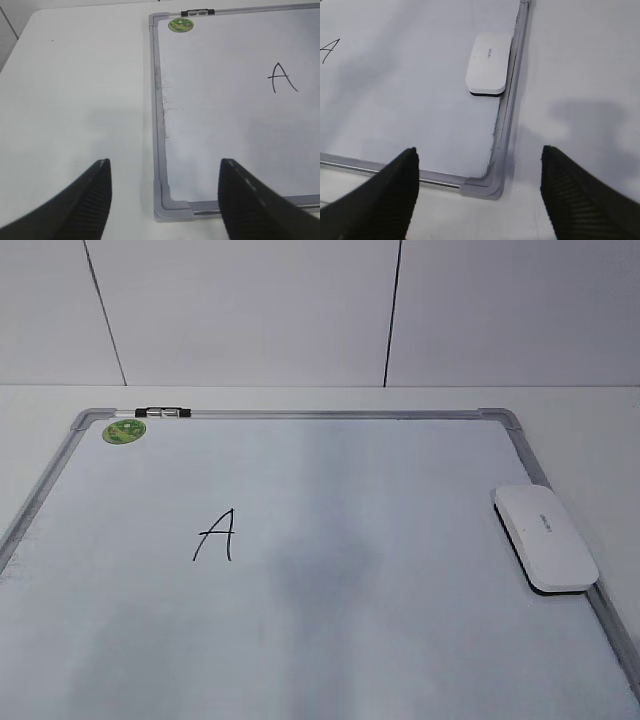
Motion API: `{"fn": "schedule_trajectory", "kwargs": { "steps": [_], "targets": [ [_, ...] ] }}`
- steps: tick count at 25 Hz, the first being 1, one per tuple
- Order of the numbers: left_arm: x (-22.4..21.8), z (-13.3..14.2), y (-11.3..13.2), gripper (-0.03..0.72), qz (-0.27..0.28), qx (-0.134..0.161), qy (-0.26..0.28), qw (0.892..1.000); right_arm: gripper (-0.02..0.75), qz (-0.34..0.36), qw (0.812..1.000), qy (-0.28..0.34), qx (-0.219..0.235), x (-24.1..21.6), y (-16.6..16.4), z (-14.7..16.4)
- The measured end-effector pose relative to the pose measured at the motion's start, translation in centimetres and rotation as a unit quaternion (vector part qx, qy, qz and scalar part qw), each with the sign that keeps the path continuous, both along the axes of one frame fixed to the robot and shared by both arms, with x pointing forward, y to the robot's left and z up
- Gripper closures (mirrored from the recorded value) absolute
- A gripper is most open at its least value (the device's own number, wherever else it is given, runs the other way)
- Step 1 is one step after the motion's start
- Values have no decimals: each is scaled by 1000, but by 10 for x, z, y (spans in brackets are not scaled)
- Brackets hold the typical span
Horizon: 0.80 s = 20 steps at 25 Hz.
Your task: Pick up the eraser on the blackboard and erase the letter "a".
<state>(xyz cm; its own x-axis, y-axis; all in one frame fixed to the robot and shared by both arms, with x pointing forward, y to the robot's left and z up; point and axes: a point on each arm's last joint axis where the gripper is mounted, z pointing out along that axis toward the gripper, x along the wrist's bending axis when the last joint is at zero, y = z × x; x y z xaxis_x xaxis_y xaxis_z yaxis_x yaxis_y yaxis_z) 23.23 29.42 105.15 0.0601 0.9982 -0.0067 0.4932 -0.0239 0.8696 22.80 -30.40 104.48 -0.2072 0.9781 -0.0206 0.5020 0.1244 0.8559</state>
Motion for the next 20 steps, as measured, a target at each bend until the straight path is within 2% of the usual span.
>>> {"fn": "schedule_trajectory", "kwargs": {
  "steps": [11, 20],
  "targets": [
    [0, 0, 0, 191, -1, -1, 0, 1000, 158, -9, 1000, 0, -1, 0, 0, 0],
    [0, 0, 0, 191, -1, -1, 0, 1000, 158, -111, 994, 0, -1, -1, 2, 0]
  ]
}}
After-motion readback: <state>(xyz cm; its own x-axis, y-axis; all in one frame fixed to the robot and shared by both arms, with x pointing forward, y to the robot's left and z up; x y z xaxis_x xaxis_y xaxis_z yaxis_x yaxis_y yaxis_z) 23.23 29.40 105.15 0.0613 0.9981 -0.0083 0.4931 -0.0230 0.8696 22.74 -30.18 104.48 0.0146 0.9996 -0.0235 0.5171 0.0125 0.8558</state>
